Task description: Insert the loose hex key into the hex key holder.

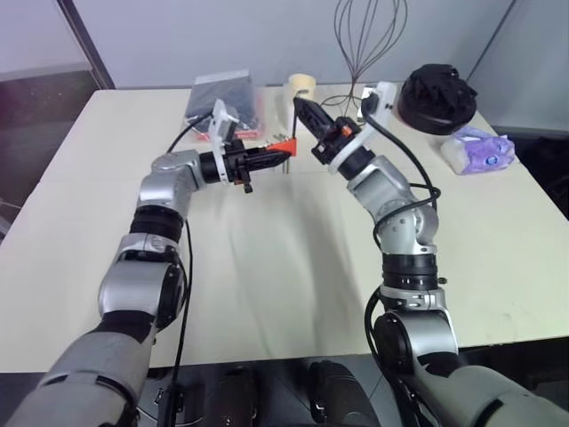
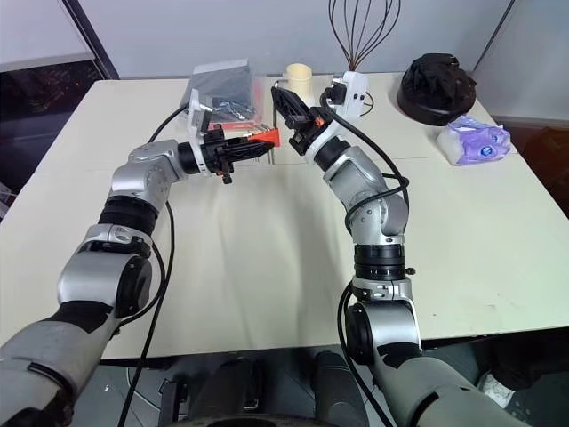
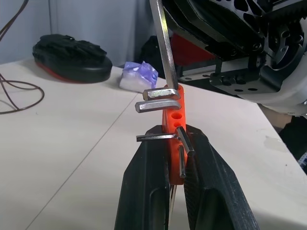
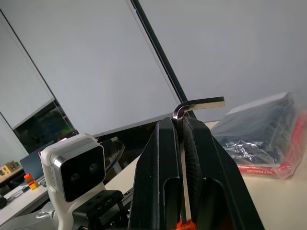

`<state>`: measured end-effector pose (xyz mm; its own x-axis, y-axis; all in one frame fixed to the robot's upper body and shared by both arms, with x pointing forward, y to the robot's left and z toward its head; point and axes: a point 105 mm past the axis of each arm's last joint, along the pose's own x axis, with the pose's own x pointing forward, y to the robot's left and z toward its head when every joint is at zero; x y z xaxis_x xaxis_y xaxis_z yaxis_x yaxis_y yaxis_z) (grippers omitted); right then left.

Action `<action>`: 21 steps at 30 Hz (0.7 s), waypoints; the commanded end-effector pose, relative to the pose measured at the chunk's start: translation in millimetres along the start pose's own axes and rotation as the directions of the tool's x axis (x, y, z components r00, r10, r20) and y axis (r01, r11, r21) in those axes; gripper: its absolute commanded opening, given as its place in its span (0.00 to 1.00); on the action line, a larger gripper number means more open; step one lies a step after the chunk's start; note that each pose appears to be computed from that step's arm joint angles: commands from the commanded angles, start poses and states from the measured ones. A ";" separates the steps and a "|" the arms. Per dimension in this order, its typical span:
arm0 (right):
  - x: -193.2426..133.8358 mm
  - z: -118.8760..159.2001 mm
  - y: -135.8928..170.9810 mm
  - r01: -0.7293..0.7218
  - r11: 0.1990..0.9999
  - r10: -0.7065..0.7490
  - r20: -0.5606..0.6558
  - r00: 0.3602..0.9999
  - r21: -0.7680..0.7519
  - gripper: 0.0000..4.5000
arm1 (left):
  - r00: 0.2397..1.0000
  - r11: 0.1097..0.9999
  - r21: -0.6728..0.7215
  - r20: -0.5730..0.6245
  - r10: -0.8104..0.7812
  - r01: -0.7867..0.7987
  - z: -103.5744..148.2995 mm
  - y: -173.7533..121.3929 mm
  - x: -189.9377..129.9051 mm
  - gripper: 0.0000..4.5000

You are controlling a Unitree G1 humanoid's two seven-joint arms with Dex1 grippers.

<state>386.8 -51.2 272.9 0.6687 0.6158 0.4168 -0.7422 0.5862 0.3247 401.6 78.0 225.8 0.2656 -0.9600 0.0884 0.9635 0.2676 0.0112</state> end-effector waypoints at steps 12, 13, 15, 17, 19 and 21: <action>-1.1 -0.4 14.6 -0.116 0.978 0.107 -0.060 0.992 -0.175 0.01 | 0.997 0.996 0.086 0.074 0.002 -0.009 36.0 2.9 0.5 0.00; -1.2 0.2 14.3 -0.116 0.977 0.107 -0.058 0.993 -0.179 0.01 | 0.997 0.996 0.086 0.075 0.003 -0.010 35.9 3.1 0.5 0.00; -1.3 1.1 14.1 -0.119 0.976 0.110 -0.057 0.992 -0.184 0.01 | 0.997 0.996 0.084 0.076 0.003 -0.010 35.5 3.1 0.6 0.00; -1.6 1.0 14.3 -0.125 0.974 0.115 -0.061 0.991 -0.188 0.01 | 0.997 0.996 0.083 0.076 0.003 -0.009 34.9 2.9 0.6 0.00; -1.8 0.2 14.3 -0.128 0.974 0.117 -0.066 0.991 -0.189 0.01 | 0.997 0.996 0.084 0.075 0.002 -0.009 34.6 2.9 0.4 0.00; -1.9 -0.3 14.2 -0.129 0.974 0.118 -0.068 0.991 -0.185 0.17 | 0.997 0.996 0.084 0.075 0.002 -0.008 34.6 2.8 0.2 0.00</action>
<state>380.8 -49.0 269.3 0.6103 0.7003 0.3703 -0.7809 0.6105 0.1323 404.4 81.8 228.9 0.2808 -0.9549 0.0970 0.9591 0.2829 0.0087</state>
